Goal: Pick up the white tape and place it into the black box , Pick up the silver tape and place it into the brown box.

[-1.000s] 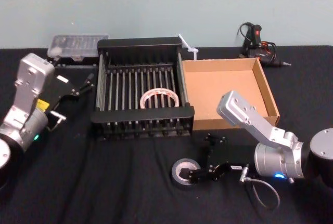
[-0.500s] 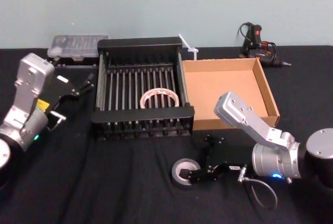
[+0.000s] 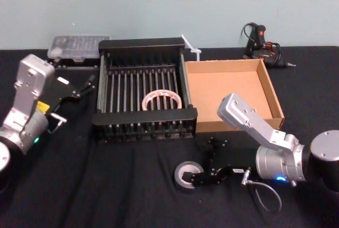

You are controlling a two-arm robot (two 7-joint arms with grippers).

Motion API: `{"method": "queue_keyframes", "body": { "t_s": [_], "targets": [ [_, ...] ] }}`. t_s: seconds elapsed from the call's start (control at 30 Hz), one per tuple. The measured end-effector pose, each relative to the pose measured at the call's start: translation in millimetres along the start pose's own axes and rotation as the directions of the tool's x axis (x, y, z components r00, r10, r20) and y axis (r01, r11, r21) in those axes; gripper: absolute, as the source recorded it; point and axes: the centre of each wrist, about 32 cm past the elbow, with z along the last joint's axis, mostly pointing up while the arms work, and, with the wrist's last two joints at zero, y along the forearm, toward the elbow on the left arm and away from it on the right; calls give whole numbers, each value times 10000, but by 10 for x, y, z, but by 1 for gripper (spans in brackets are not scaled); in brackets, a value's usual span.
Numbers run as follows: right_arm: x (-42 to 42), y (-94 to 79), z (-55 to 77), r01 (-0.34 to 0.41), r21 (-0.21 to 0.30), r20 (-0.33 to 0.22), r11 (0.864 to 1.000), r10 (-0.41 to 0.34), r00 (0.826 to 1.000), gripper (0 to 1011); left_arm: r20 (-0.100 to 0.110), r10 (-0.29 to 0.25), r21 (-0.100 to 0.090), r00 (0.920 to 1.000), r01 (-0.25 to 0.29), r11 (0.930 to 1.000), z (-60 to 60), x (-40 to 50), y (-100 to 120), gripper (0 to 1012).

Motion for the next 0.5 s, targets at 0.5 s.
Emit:
{"method": "queue_keyframes", "body": {
  "t_s": [0.5],
  "targets": [
    [0,-5,2,5,7,6,10000,-5,10000,1002,0,0,1,10000,0,10000,0,0,0,1001]
  ]
}}
